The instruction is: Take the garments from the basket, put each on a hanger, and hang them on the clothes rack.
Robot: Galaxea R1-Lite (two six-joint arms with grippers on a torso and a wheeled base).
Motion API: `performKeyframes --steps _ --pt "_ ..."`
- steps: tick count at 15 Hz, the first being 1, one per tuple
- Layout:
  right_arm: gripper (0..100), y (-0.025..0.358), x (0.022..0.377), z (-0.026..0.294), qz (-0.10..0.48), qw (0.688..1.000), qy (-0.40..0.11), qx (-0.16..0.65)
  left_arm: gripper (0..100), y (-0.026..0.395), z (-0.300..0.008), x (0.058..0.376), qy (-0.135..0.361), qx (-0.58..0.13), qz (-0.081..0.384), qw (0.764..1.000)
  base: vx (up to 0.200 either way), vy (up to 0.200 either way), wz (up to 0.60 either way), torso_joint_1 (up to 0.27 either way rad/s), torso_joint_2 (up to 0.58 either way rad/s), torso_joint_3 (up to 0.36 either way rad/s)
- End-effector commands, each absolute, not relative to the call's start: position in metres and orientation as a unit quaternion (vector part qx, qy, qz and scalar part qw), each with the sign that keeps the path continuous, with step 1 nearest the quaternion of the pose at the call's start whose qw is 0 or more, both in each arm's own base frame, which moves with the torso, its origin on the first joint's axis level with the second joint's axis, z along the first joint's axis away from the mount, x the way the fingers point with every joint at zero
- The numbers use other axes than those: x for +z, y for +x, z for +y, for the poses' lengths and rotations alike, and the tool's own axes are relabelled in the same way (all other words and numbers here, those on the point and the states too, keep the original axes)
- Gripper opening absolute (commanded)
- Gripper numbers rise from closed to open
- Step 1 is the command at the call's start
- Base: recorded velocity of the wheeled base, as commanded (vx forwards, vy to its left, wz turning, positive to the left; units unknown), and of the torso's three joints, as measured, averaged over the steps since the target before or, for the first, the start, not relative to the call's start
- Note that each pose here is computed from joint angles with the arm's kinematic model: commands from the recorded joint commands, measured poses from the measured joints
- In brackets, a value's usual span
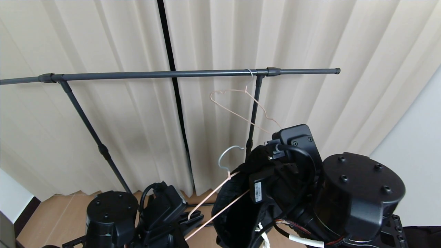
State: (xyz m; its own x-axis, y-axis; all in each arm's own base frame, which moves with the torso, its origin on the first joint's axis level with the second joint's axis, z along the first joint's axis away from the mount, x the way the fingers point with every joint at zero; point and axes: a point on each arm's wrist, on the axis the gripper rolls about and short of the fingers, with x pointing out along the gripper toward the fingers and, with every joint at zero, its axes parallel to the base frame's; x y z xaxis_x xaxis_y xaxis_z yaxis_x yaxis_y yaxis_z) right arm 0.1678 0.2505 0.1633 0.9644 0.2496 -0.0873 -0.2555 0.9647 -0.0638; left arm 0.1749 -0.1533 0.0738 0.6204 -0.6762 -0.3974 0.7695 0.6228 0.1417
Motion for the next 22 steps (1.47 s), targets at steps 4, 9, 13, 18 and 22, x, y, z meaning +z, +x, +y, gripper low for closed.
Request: performKeyframes --steps 4,9,13,18,22 --pt "0 0.163 0.166 0.251 0.031 0.99 -0.023 0.136 0 0.172 -0.151 0.074 0.148 -0.407 0.146 0.889 0.0 0.0 0.0 0.0 0.0 0.0" --pt "100 0.163 0.174 0.249 0.022 0.991 -0.012 0.134 0 0.165 -0.153 0.073 0.148 -0.419 0.137 0.885 0.0 0.0 0.0 0.0 0.0 0.0" --pt "100 0.165 0.174 0.252 0.021 0.991 -0.011 0.132 0 0.162 -0.153 0.074 0.148 -0.422 0.13 0.885 0.0 0.0 0.0 0.0 0.0 0.0" --pt "100 0.177 0.17 0.252 0.023 0.993 -0.011 0.114 0 0.158 -0.156 0.076 0.145 -0.431 0.118 0.882 0.0 0.0 0.0 0.0 0.0 0.0" --pt "100 0.179 0.167 0.253 0.027 0.994 -0.015 0.107 0 0.16 -0.156 0.077 0.144 -0.427 0.114 0.885 0.0 0.0 0.0 0.0 0.0 0.0"
